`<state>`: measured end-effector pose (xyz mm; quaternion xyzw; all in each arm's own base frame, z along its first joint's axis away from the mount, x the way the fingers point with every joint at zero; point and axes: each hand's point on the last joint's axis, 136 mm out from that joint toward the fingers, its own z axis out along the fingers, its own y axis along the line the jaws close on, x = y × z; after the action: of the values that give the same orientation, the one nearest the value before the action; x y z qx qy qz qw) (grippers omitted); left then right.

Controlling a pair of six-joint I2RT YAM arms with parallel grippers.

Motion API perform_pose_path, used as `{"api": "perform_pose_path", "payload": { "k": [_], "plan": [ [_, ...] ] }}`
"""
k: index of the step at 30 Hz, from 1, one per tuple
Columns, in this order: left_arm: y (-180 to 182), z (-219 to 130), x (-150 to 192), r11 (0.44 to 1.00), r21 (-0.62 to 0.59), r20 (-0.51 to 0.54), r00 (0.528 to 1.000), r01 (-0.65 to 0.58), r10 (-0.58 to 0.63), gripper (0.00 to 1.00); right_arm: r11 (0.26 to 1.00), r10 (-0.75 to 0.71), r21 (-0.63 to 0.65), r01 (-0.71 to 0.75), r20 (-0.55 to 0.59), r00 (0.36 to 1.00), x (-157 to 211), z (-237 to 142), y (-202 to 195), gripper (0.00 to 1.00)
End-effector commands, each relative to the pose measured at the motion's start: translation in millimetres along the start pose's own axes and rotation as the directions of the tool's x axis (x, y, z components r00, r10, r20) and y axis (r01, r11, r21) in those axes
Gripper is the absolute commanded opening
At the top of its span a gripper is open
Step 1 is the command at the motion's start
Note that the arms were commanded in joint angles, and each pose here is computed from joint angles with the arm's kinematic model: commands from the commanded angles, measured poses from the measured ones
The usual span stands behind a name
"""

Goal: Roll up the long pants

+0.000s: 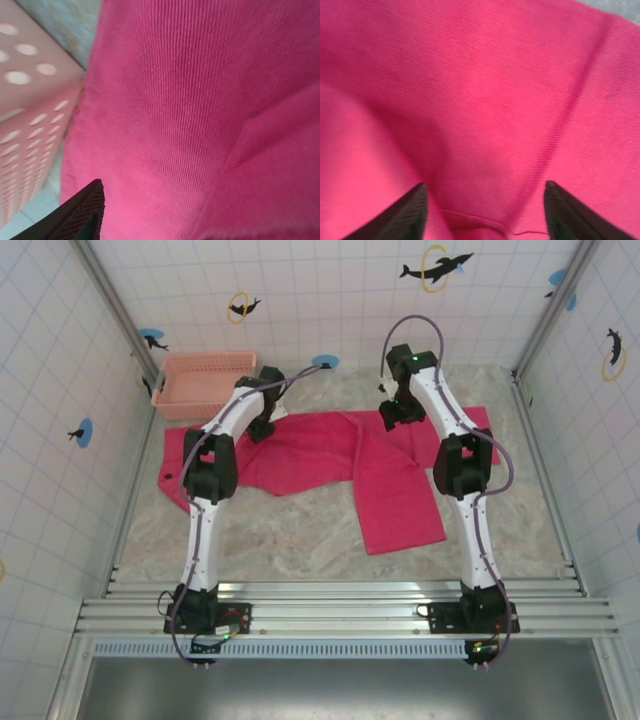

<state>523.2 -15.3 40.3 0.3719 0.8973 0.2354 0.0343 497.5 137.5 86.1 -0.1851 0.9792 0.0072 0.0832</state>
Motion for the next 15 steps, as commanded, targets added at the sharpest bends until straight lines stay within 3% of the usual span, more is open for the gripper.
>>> {"api": "perform_pose_path", "payload": {
  "k": [1,4,5,7,8,15],
  "plan": [
    [9.5,6.8,1.4,0.998,-0.051,-0.045,0.998,0.030,-0.032,0.70,0.997,-0.021,0.074,0.016,0.058,0.998,-14.6,-13.0,-3.1,0.67],
    [13.5,6.3,-3.9,0.997,-0.062,-0.033,0.998,0.054,-0.056,0.79,0.992,-0.045,0.123,0.032,0.102,0.994,-19.0,-38.3,-7.1,0.68],
    [14.7,3.4,-6.4,0.996,-0.058,-0.016,0.998,0.067,-0.068,0.85,0.989,-0.064,0.137,0.049,0.106,0.992,-15.3,-51.0,-5.9,0.69],
    [15.6,-3.5,-10.8,0.995,-0.041,0.016,0.996,0.093,-0.093,0.87,0.984,-0.092,0.161,0.077,0.091,0.992,2.4,-72.2,-0.3,0.69],
    [16.6,-7.9,-12.5,0.994,-0.036,0.030,0.994,0.107,-0.106,0.96,0.986,-0.104,0.144,0.089,0.099,0.990,14.4,-86.6,9.0,0.69],
    [9.3,-21.8,-14.4,0.994,-0.043,0.034,0.994,0.104,-0.103,0.97,0.993,-0.118,-0.012,0.118,-0.022,0.993,151.8,-74.6,106.6,0.70]
  ]
}}
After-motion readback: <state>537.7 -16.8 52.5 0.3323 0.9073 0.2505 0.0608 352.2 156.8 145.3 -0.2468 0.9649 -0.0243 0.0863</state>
